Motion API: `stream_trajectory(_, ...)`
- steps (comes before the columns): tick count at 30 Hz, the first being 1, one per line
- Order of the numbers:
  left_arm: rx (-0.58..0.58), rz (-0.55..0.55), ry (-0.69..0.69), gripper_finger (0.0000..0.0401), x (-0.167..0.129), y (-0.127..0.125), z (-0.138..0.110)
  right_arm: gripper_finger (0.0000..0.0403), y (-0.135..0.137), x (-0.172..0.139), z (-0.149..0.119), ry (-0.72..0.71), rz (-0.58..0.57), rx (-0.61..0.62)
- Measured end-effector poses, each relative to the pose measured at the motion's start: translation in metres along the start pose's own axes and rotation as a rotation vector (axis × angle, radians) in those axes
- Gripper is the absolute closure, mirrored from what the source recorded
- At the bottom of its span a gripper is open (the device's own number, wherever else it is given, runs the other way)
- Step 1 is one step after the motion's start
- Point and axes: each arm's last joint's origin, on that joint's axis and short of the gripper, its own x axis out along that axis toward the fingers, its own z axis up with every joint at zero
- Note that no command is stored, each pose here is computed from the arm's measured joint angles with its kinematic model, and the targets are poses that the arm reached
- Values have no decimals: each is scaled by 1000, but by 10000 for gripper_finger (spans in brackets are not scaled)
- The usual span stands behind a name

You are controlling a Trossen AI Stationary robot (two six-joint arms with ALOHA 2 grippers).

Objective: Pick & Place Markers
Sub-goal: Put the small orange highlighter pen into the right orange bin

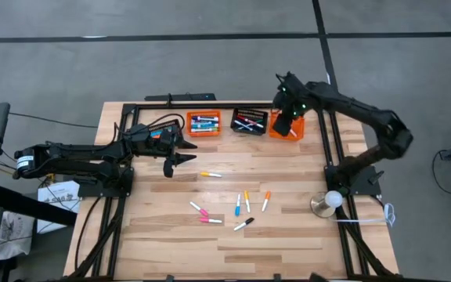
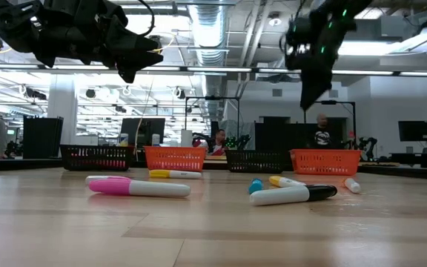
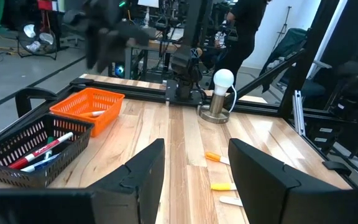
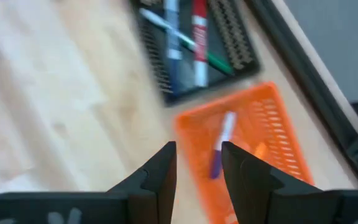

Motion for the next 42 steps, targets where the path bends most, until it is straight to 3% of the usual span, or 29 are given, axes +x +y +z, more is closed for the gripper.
stream_trajectory(11,0,0,0,224,0,0,0,284,107,-49,-20,-85,169,-112)
stream_trajectory(15,0,0,0,224,0,0,0,284,142,-51,-29,-49,237,-87)
stream_trajectory(18,0,0,0,224,0,0,0,284,165,-50,-36,-6,269,-4)
stream_trajectory(24,1,0,-2,224,0,0,0,284,193,-38,-43,83,207,290)
stream_trajectory(31,-1,0,2,224,0,0,-1,284,216,-7,-47,204,122,452)
stream_trajectory(42,-1,0,2,224,0,0,-1,284,265,39,-69,351,35,407)
